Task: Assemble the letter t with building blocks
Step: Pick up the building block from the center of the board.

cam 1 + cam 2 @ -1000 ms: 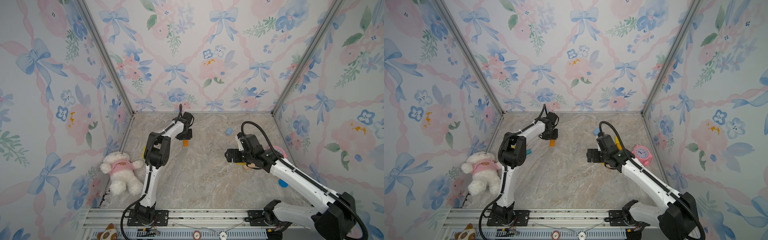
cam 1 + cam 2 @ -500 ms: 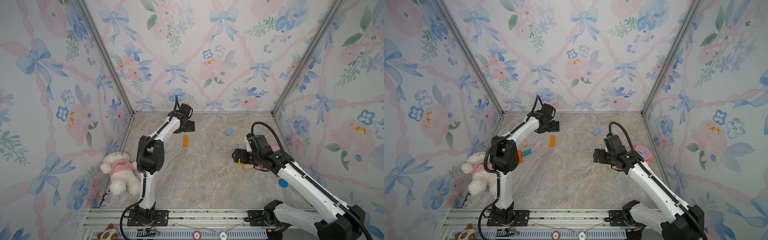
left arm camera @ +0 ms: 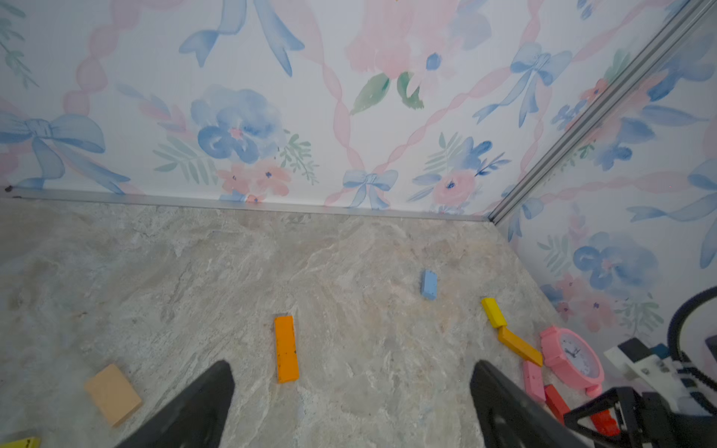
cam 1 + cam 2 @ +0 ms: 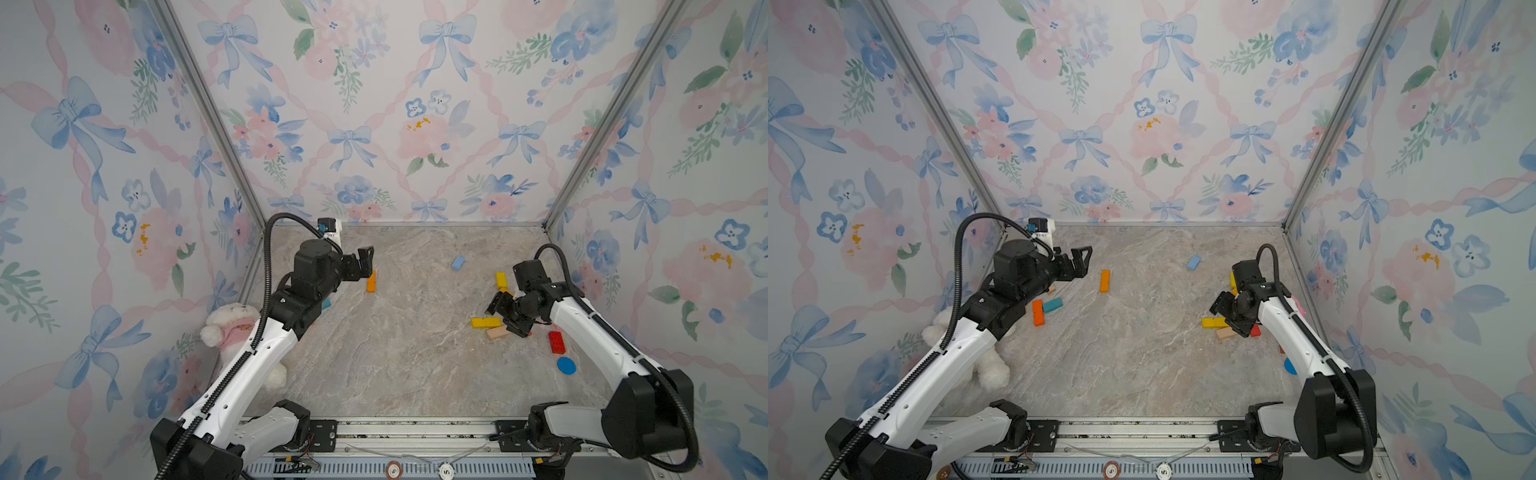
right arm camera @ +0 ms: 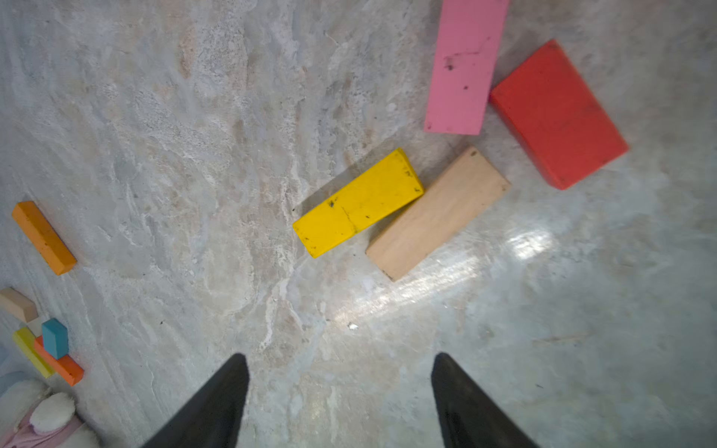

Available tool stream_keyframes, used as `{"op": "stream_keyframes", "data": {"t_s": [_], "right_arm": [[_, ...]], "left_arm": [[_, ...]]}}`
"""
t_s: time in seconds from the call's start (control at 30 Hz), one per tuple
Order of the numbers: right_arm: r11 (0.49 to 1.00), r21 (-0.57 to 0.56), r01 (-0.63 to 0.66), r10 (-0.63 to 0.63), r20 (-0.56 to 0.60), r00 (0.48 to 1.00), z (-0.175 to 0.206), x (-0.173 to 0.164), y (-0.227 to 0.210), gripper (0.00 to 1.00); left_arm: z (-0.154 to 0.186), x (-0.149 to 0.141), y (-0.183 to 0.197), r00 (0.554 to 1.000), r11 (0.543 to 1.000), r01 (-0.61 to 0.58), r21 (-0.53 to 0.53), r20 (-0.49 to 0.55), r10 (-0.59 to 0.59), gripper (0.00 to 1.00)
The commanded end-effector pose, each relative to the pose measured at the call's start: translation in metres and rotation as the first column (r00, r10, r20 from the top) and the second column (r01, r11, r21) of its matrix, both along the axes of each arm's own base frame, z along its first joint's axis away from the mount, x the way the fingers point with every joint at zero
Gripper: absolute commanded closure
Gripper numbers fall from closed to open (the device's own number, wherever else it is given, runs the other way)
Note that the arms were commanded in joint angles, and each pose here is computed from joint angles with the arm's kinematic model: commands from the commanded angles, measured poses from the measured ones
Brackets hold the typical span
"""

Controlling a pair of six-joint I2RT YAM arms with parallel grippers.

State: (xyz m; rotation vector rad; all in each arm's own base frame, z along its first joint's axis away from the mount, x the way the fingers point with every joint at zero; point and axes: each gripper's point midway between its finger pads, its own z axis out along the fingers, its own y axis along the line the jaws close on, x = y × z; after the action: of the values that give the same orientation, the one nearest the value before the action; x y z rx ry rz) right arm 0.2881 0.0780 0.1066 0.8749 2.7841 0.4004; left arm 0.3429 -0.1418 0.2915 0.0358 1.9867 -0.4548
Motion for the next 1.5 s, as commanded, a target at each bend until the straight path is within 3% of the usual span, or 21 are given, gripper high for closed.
{"op": "stream_keyframes", "data": {"t_s": [0.0,0.27,0.77,1.47], "right_arm": [[0.993,0.056,0.107,-0.108,0.012,0.994,-0.001,0.029,0.015,0.38],[0.984,0.048,0.170,-0.167,-0.063,0.984,-0.043,0.040,0.047,0.41],[0.955,-0.099,0.280,-0.291,-0.122,0.949,-0.069,0.023,0.021,0.44],[0.936,-0.177,0.305,-0.335,-0.185,0.924,-0.093,0.009,0.000,0.50]], "left_arm": [[0.008,-0.010,-0.001,0.996,0.999,0.034,-0.012,0.079,-0.033,0.02],[-0.002,-0.018,0.008,0.997,0.999,0.017,0.040,0.074,-0.020,0.02],[-0.005,-0.018,0.011,0.998,0.996,0.014,0.088,0.056,-0.019,0.02],[-0.008,-0.023,0.020,0.998,0.995,-0.009,0.103,0.067,0.002,0.02]]}}
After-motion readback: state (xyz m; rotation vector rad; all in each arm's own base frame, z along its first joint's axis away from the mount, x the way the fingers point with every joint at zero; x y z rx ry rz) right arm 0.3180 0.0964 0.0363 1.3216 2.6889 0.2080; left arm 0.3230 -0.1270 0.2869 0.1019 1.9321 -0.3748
